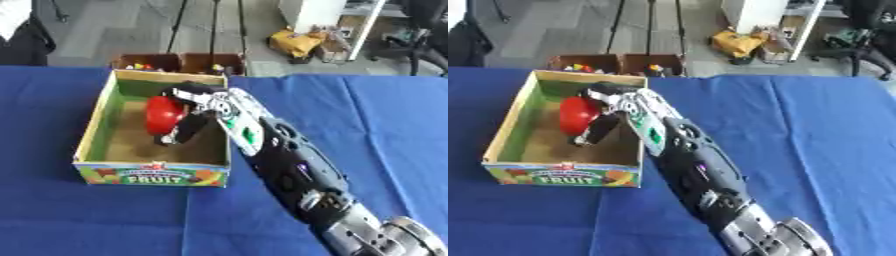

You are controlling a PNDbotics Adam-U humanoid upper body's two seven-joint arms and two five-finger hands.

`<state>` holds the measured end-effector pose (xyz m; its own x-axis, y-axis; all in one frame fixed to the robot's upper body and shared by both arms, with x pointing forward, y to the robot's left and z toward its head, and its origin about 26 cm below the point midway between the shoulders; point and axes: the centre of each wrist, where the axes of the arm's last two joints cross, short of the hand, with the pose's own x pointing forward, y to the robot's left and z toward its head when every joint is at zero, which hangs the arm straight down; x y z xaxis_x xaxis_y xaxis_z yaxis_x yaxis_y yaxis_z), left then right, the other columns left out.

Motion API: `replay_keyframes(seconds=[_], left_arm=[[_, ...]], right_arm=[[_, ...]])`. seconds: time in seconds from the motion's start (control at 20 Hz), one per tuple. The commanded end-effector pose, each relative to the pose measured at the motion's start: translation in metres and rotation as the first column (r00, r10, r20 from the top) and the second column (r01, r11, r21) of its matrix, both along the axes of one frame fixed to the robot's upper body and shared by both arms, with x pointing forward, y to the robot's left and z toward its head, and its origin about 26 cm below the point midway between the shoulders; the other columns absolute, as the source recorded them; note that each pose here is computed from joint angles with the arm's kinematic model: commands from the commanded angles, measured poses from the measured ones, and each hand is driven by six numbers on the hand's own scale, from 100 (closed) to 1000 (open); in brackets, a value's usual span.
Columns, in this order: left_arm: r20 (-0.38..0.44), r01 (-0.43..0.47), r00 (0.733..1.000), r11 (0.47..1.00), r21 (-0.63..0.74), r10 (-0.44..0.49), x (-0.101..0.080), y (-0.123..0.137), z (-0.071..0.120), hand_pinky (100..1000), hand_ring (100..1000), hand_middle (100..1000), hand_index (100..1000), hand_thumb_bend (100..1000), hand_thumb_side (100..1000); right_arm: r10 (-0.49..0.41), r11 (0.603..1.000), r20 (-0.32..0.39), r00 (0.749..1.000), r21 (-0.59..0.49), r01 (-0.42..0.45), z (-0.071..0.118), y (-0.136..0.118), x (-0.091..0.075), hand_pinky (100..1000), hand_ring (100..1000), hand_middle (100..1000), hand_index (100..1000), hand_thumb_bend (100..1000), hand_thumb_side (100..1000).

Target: Pick up objects on the table and place them in the box.

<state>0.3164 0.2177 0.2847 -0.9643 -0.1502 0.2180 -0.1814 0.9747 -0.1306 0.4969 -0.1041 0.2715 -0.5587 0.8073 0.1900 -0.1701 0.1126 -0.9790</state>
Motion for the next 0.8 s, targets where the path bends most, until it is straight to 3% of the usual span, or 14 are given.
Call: replay_keyframes(seconds=[0.05,0.4,0.5,0.65,0.8], left_arm=[[0.028,0.014,1.0,1.0,0.005,-0.014,-0.0034,-0.0025,0.0069,672,843,686,751,100,982],[0.027,0.014,1.0,1.0,0.004,-0.014,-0.0034,-0.0025,0.007,673,843,685,750,100,982],[0.027,0.014,1.0,1.0,0.004,-0.014,-0.0034,-0.0025,0.007,673,844,685,750,100,982],[0.026,0.014,1.0,1.0,0.004,-0.014,-0.0034,-0.0025,0.0068,674,843,685,750,100,982],[0.024,0.014,1.0,1.0,0.004,-0.014,-0.0033,-0.0026,0.0064,674,843,685,750,100,983]], right_arm=[[-0.011,1.0,0.02,1.0,-0.019,0.011,0.0051,-0.0006,0.002,577,645,581,697,100,357],[0.001,0.997,-0.023,1.0,-0.079,-0.003,-0.0022,-0.0013,0.005,615,709,636,773,160,414],[0.006,0.996,-0.029,1.0,-0.092,-0.009,-0.0025,-0.0012,0.0051,639,740,673,800,236,447],[0.02,0.993,-0.033,0.999,-0.113,-0.023,-0.001,0.0,0.0045,689,797,747,885,437,540],[0.04,0.992,-0.028,0.999,-0.119,-0.043,0.0032,0.0015,0.0028,715,820,776,946,504,571]])
